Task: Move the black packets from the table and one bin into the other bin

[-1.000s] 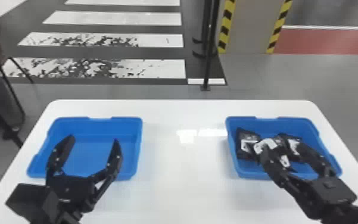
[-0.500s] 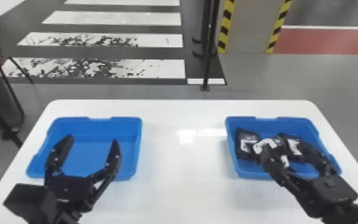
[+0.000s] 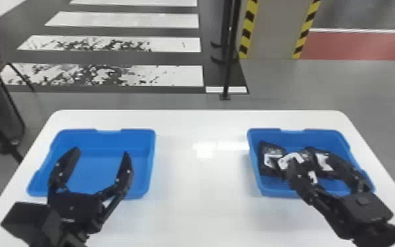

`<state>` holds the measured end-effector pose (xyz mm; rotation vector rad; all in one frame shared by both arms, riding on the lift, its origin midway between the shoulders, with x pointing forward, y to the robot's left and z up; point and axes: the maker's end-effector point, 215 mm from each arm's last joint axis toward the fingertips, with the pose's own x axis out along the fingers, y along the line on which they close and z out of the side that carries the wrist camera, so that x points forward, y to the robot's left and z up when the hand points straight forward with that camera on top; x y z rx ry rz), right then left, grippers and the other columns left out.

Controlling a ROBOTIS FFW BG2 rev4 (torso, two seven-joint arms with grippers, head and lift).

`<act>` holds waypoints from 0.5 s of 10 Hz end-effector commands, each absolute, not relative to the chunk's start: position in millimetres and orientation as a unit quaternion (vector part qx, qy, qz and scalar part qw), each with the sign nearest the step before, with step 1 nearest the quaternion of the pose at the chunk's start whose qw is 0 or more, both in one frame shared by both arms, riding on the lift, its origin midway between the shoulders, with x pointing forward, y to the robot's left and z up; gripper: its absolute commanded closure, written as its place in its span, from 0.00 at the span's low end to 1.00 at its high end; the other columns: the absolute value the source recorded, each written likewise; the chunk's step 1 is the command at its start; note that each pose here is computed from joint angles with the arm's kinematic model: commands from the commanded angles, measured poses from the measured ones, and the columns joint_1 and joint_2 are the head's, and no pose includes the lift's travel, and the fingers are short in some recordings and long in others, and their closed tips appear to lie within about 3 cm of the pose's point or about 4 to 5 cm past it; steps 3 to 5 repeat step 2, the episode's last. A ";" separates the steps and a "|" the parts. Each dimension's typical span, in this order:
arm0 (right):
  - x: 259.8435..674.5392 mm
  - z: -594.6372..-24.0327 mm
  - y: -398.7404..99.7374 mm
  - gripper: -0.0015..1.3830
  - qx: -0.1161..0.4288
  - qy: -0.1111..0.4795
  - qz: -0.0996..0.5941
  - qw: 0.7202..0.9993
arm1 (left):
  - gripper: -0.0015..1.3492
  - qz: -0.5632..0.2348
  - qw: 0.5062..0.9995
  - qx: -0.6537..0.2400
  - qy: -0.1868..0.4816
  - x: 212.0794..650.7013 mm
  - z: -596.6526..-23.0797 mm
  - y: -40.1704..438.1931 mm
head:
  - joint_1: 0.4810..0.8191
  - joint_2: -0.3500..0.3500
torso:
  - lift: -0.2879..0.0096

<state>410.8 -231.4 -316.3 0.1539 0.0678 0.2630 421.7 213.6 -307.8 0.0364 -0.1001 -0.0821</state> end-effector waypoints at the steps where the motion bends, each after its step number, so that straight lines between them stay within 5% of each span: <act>1: 411.3 -317.0 -230.4 0.12 0.077 0.034 0.132 0.988 | 0.11 -0.041 0.998 0.018 -0.048 421.8 -309.1 213.6 | 0.63 0.47 | 0.60; 5: 412.1 -316.0 -230.4 0.12 0.077 0.033 0.132 0.988 | 0.11 -0.041 0.998 0.019 -0.048 421.8 -309.1 213.7 | 0.63 0.47 | 0.60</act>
